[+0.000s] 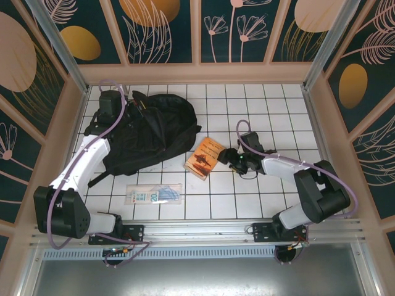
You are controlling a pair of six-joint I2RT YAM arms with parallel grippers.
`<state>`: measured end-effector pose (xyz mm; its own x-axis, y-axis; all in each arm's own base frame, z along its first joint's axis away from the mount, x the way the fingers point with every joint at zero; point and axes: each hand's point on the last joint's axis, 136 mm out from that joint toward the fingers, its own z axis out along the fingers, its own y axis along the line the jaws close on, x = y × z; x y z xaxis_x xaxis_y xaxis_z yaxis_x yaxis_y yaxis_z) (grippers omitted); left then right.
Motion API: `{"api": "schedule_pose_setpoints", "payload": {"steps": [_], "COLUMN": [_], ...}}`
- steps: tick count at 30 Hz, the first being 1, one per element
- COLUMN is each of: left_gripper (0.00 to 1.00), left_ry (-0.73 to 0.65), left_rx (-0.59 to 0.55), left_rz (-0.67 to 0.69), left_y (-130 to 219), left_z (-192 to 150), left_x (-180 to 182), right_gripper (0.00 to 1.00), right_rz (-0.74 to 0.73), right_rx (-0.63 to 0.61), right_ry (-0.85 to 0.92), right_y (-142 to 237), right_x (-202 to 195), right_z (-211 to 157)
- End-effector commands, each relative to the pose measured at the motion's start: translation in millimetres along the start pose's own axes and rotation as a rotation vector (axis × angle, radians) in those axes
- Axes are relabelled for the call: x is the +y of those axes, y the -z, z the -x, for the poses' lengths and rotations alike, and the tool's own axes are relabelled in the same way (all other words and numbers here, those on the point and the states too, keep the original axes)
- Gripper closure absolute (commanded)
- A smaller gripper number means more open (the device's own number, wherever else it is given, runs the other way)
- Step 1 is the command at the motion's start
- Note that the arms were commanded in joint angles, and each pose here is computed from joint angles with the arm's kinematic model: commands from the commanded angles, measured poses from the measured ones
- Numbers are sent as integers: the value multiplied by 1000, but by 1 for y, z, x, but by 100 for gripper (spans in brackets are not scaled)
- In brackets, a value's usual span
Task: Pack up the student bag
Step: Close the student bag at the middle-left of the table.
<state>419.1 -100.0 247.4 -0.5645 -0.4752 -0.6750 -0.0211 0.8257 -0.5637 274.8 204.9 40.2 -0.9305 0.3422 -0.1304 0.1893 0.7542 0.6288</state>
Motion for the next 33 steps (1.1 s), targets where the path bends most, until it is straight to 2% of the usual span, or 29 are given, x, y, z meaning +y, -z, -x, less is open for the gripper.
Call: {"api": "schedule_pose_setpoints", "payload": {"steps": [1,5,11,15,18,24,27,33], "left_gripper": [100,100,100,100,100,100,100,100], "left_ry": [-62,-114,-121,-98,-91,-73,-74,-71], "left_rx": [85,195,283,327,354,374,370,354], "left_rz": [-28,-62,-131,-200,-228,-237,-233,-225], "left_y": [-20,-39,-46,-45,-45,-46,-46,-46], "left_z": [-32,-78,-109,-119,-129,-138,-137,-131], "left_x": [-10,-30,-46,-58,-63,-62,-61,-62], "right_gripper": [33,31,30,30,30,30,30,30], "right_rz": [29,55,78,93,173,392,425,440], "right_rx": [10,27,75,109,121,91,90,140], "right_ry": [-14,-58,-86,-102,-128,-149,-125,-64], "right_y": [-7,-19,-43,-61,-65,-42,-31,-27], "right_x": [7,14,32,46,63,111,129,157], "right_z": [5,11,13,9,9,20,19,-6]}}
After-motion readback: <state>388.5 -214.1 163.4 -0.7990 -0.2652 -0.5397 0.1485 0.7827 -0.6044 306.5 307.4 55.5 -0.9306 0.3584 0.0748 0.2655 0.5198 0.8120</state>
